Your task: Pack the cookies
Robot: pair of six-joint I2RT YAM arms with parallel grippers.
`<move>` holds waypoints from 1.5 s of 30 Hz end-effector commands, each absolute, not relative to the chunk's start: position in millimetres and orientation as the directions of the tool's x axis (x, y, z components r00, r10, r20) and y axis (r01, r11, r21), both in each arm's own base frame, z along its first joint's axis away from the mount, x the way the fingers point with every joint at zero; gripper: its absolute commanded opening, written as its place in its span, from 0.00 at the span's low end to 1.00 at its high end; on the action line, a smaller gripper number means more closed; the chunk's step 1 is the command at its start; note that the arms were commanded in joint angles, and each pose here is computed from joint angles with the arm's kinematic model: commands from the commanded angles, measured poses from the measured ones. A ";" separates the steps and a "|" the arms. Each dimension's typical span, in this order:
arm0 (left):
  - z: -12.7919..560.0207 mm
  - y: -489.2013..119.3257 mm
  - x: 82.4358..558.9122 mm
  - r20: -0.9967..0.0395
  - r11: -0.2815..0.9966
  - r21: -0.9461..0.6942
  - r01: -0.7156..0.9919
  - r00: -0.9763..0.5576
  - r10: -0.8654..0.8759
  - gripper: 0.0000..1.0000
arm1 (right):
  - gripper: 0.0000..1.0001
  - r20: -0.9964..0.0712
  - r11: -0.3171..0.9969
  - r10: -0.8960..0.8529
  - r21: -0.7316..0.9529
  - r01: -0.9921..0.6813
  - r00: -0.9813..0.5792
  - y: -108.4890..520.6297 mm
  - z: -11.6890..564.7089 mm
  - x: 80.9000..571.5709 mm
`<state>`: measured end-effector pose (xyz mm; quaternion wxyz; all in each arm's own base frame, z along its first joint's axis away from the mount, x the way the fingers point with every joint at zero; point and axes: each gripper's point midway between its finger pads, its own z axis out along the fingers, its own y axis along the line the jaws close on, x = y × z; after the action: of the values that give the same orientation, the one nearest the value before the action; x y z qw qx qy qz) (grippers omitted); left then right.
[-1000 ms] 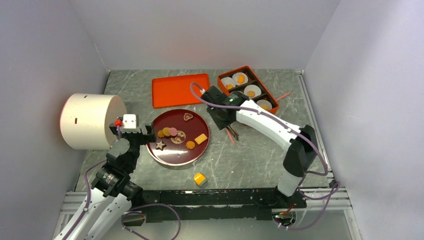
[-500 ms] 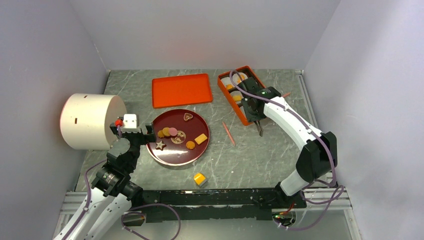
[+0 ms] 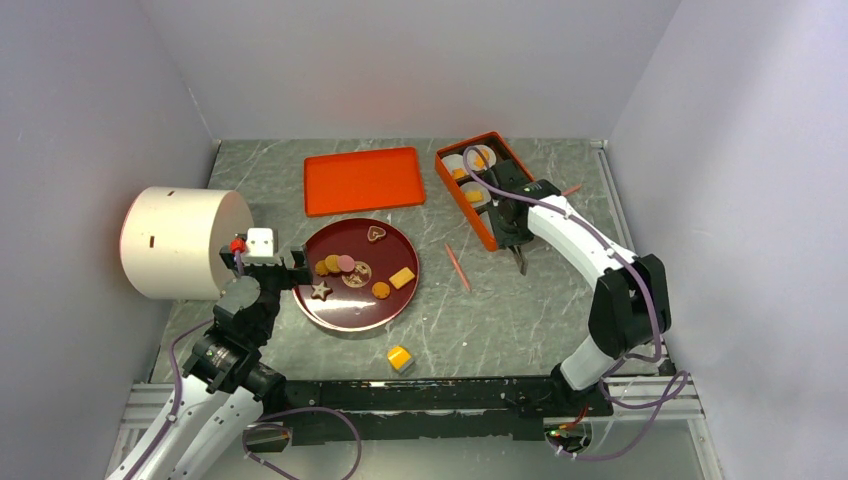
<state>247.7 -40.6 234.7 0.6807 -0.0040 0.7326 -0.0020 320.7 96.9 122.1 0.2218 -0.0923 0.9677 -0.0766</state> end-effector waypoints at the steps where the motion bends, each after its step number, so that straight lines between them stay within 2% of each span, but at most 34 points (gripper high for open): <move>1: 243.5 -43.5 249.1 -0.998 0.999 -0.034 0.005 -0.047 -0.034 0.97 | 0.35 -0.455 0.975 -0.205 -0.175 -0.138 -0.867 98.4 119.1 335.4; 12: 244.0 -43.6 249.1 -0.998 0.999 -0.035 0.005 -0.044 -0.035 0.96 | 0.40 -0.416 0.973 -0.208 -0.182 -0.143 -0.885 95.4 100.4 332.8; 23: 243.8 -43.9 249.2 -0.998 0.999 -0.035 0.007 -0.045 -0.035 0.96 | 0.51 -0.437 0.976 -0.201 -0.169 -0.140 -0.877 98.2 107.5 336.4; 37: 241.0 -45.9 250.8 -0.998 1.000 -0.028 0.013 -0.057 -0.028 0.96 | 0.50 -0.575 0.986 -0.169 -0.111 -0.128 -0.800 101.3 165.9 328.1; 45: 237.5 -46.6 252.3 -0.997 1.000 -0.021 0.011 -0.071 -0.020 0.96 | 0.49 -0.656 0.975 -0.198 -0.053 -0.217 -0.729 140.8 172.6 308.0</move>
<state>249.9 -41.9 230.0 0.6738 -0.0003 0.7389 0.0015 314.1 115.1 166.4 0.3162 -0.0999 0.9433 -0.0172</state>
